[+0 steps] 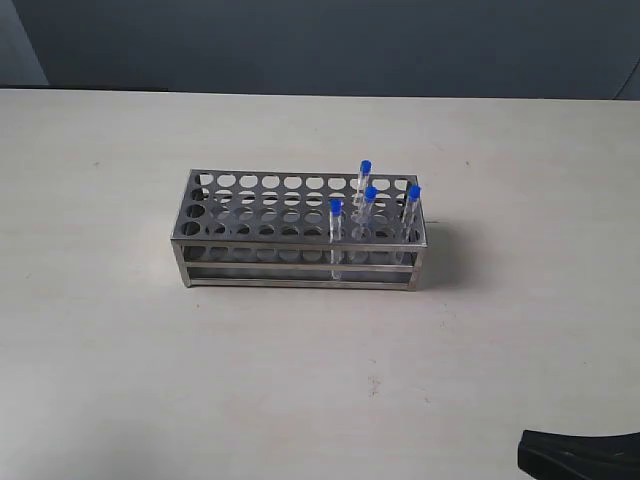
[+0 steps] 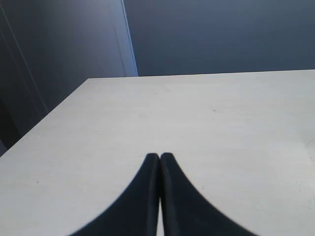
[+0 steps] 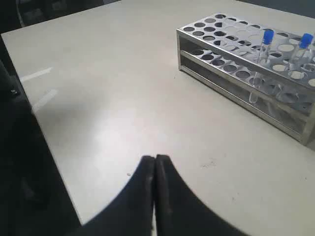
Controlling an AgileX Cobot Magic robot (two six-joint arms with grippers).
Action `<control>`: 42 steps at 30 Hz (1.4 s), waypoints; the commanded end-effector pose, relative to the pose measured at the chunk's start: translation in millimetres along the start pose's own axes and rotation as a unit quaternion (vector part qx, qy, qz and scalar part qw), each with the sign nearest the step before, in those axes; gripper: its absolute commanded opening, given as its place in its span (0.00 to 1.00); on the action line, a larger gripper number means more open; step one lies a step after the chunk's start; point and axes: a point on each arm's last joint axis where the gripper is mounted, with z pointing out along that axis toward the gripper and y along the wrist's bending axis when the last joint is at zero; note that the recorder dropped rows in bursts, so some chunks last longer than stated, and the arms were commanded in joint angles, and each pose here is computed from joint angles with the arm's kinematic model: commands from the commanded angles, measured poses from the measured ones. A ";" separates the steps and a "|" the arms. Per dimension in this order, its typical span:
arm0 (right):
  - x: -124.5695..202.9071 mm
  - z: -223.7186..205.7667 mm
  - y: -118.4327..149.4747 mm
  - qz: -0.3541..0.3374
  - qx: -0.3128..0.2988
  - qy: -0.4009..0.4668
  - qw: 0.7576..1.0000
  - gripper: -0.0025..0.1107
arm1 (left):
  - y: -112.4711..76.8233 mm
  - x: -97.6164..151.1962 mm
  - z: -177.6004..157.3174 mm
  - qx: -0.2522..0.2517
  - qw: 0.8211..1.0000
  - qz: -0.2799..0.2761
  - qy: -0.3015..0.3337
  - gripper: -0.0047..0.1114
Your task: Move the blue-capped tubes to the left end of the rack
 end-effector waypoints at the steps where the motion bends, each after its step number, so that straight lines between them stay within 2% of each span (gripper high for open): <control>1: 0.4 0.5 -0.1 0.000 0.000 0.000 1.000 0.02 | -0.4 0.4 0.1 0.003 1.000 0.000 -0.006 0.04; 8: 0.4 0.5 -0.1 0.000 0.000 0.000 1.000 0.02 | -0.4 0.4 0.1 0.003 1.000 0.000 -0.006 0.04; 11: -4.7 0.4 0.0 0.005 0.000 -0.028 1.000 0.02 | -0.4 0.4 0.1 0.003 1.000 0.000 -0.006 0.04; 14: -16.6 -1.1 2.5 0.144 -0.027 -0.091 0.985 0.02 | -0.4 0.4 0.1 0.003 1.000 0.000 -0.006 0.04; 16: -23.1 -2.6 2.0 0.259 -0.045 -0.123 0.957 0.02 | -0.4 0.4 0.1 0.003 1.000 0.000 -0.006 0.04; 18: -26.6 -3.5 0.5 0.330 -0.053 -0.140 0.932 0.02 | -0.4 0.4 0.1 0.003 1.000 0.000 -0.006 0.04; 20: -28.8 -4.3 -1.4 0.369 -0.053 -0.153 0.915 0.02 | -0.4 0.4 0.1 0.003 1.000 0.000 -0.006 0.04; 25: -35.1 -7.0 -7.9 0.367 -0.034 -0.201 0.907 0.02 | -0.4 0.4 0.1 0.003 1.000 0.000 -0.006 0.04; 33: -38.4 -8.9 -11.3 0.356 -0.021 -0.227 0.906 0.02 | -0.4 0.4 0.1 0.003 1.000 0.000 -0.006 0.04; 37: -45.2 -12.7 -13.0 0.252 0.003 -0.270 0.929 0.02 | -0.4 0.4 0.1 0.003 1.000 0.000 -0.006 0.04; 40: -49.3 -15.8 -15.6 0.245 0.013 -0.300 0.922 0.02 | -0.4 0.4 0.1 0.003 1.000 0.000 -0.006 0.04; 42: -46.6 -13.5 -12.4 0.223 0.006 -0.278 0.934 0.02 | -0.4 0.4 0.1 0.003 1.000 0.000 -0.006 0.04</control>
